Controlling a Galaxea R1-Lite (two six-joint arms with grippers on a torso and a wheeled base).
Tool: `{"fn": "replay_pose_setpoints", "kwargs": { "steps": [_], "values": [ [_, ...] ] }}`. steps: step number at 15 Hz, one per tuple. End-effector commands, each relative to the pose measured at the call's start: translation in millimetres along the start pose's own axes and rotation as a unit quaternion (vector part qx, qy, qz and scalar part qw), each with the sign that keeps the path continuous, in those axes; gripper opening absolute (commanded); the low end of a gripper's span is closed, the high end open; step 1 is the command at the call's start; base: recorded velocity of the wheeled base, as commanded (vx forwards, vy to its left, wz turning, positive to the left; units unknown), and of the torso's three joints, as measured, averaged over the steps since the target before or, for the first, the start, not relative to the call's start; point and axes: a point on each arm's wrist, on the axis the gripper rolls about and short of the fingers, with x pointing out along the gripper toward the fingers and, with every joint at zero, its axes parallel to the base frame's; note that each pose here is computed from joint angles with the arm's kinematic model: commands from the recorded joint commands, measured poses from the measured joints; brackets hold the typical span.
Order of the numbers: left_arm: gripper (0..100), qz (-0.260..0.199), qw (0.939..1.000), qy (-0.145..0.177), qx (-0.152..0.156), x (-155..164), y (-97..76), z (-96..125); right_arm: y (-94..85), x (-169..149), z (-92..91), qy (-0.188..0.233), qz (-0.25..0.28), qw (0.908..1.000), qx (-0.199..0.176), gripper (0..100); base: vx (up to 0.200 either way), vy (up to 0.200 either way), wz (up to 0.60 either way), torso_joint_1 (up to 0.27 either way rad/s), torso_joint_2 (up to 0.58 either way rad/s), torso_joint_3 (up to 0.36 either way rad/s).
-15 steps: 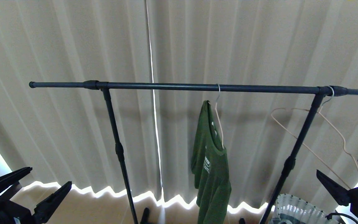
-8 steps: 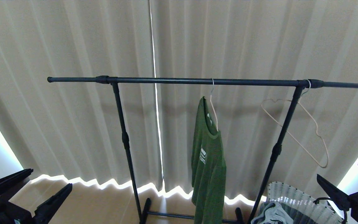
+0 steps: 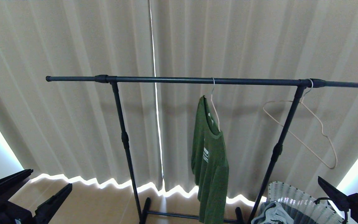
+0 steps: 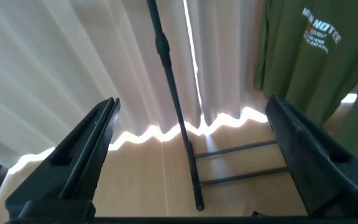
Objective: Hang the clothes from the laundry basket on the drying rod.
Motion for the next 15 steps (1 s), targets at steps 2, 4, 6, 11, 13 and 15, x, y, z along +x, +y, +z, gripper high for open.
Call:
{"fn": "replay_pose_setpoints", "kwargs": {
  "steps": [2,4,6,11,13,15],
  "values": [
    [100,0.0,1.0,-0.001,0.0,0.0,0.0,0.5,0.0,0.3,0.0,0.001,0.0,1.0,0.0,100,0.0,0.0,0.0,0.0,0.0,0.0],
    [100,0.0,1.0,-0.001,0.0,0.0,0.0,0.5,0.1,0.3,-0.4,0.001,0.0,1.0,0.0,100,0.0,0.0,0.0,0.0,0.0,0.0],
    [100,0.001,1.0,-0.001,0.0,0.0,0.2,0.5,0.6,-0.1,-3.3,0.006,0.001,1.0,-0.002,100,0.0,0.0,0.0,0.0,0.0,0.0],
    [100,0.001,1.0,-0.002,0.0,0.0,0.3,0.9,0.8,0.3,-4.1,0.007,0.001,1.0,-0.002,100,0.0,0.0,0.0,0.0,0.0,0.0],
    [100,0.002,1.0,-0.003,0.0,-0.2,0.5,1.1,1.0,1.1,-4.0,0.009,0.002,1.0,-0.003,100,0.0,0.0,0.0,0.0,0.0,0.0],
    [100,0.002,1.0,-0.004,0.0,-0.5,0.5,1.2,1.0,1.1,-4.0,0.009,0.002,1.0,-0.003,100,0.0,0.0,0.0,0.0,0.0,0.0]
  ]
}}
